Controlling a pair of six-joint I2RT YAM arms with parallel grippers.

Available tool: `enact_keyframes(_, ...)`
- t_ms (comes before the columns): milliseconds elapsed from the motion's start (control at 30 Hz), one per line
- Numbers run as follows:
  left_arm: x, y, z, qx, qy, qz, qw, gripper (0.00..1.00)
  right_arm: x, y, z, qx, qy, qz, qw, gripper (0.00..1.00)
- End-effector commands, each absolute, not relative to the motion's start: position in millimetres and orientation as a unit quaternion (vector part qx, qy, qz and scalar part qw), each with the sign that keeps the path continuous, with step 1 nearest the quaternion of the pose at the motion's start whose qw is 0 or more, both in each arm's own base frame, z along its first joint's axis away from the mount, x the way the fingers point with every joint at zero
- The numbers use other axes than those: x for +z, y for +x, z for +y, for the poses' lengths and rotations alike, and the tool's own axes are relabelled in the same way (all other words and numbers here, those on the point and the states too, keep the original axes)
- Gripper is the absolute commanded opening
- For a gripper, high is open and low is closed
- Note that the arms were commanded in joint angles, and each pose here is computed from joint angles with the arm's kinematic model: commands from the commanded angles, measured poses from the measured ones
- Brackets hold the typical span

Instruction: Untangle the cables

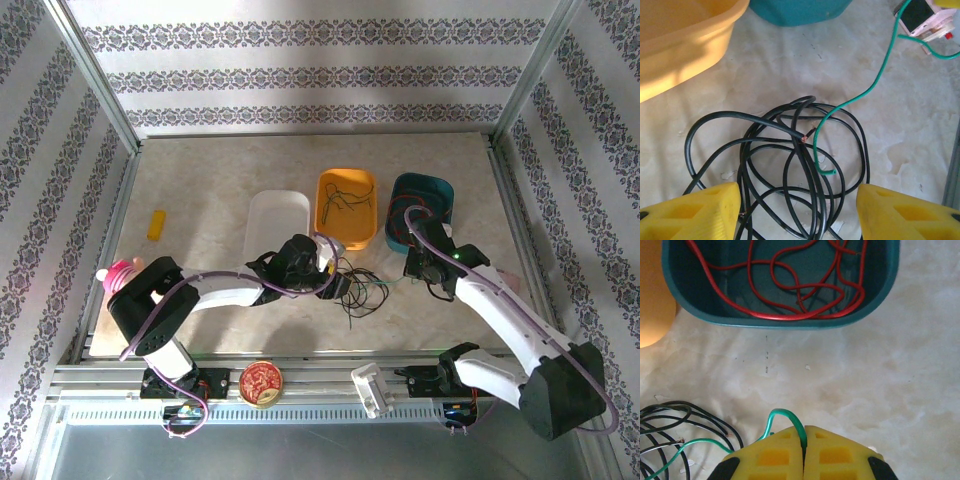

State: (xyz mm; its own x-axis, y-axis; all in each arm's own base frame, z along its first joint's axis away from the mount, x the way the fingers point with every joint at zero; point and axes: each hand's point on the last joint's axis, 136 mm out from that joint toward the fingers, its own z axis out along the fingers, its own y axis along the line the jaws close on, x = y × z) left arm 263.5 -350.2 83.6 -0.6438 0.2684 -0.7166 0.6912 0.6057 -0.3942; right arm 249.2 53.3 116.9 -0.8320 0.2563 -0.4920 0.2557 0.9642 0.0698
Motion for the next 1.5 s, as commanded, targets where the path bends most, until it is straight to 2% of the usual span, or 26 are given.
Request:
enact_keyframes(0, 88, 272, -348, -0.323, 0.270, 0.840, 0.342, 0.62, 157, 251, 44, -0.010, 0.132, 0.942, 0.309, 0.00)
enact_keyframes(167, 106, 286, -324, -0.304, 0.201, 0.840, 0.403, 0.63, 208, 262, 48, 0.018, 0.130, 0.919, 0.373, 0.00)
enact_keyframes(333, 122, 295, -286, -0.268, 0.112, 0.843, 0.452, 0.65, 243, 306, 72, 0.061, 0.122, 0.896, 0.422, 0.00)
enact_keyframes(500, 138, 298, -243, -0.215, 0.045, 0.840, 0.495, 0.67, 232, 371, 104, 0.053, 0.085, 0.908, 0.408, 0.00)
enact_keyframes(633, 146, 292, -234, -0.198, 0.056, 0.843, 0.497, 0.67, 209, 414, 132, 0.041, 0.038, 0.925, 0.375, 0.00)
enact_keyframes(733, 148, 288, -232, -0.194, 0.068, 0.845, 0.494, 0.67, 185, 436, 162, 0.072, -0.005, 0.940, 0.334, 0.01)
enact_keyframes(800, 149, 286, -236, -0.193, 0.084, 0.846, 0.490, 0.67, 172, 446, 185, 0.111, -0.035, 0.947, 0.301, 0.09)
enact_keyframes(867, 149, 284, -242, -0.194, 0.101, 0.847, 0.485, 0.67, 163, 452, 197, 0.137, -0.043, 0.952, 0.269, 0.29)
enact_keyframes(900, 150, 283, -246, -0.193, 0.111, 0.847, 0.483, 0.67, 161, 455, 198, 0.133, -0.038, 0.955, 0.262, 0.36)
enact_keyframes(1000, 150, 281, -261, -0.194, 0.141, 0.847, 0.475, 0.68, 169, 462, 193, 0.119, -0.027, 0.953, 0.276, 0.49)
enact_keyframes(1033, 150, 281, -265, -0.193, 0.150, 0.846, 0.474, 0.69, 174, 463, 190, 0.115, -0.025, 0.952, 0.284, 0.63)
enact_keyframes(1233, 140, 273, -302, -0.202, 0.217, 0.845, 0.444, 0.69, 211, 442, 169, 0.093, -0.024, 0.940, 0.329, 0.67)
enact_keyframes(1467, 115, 258, -355, -0.235, 0.307, 0.840, 0.380, 0.66, 220, 373, 140, 0.115, 0.007, 0.930, 0.350, 0.65)
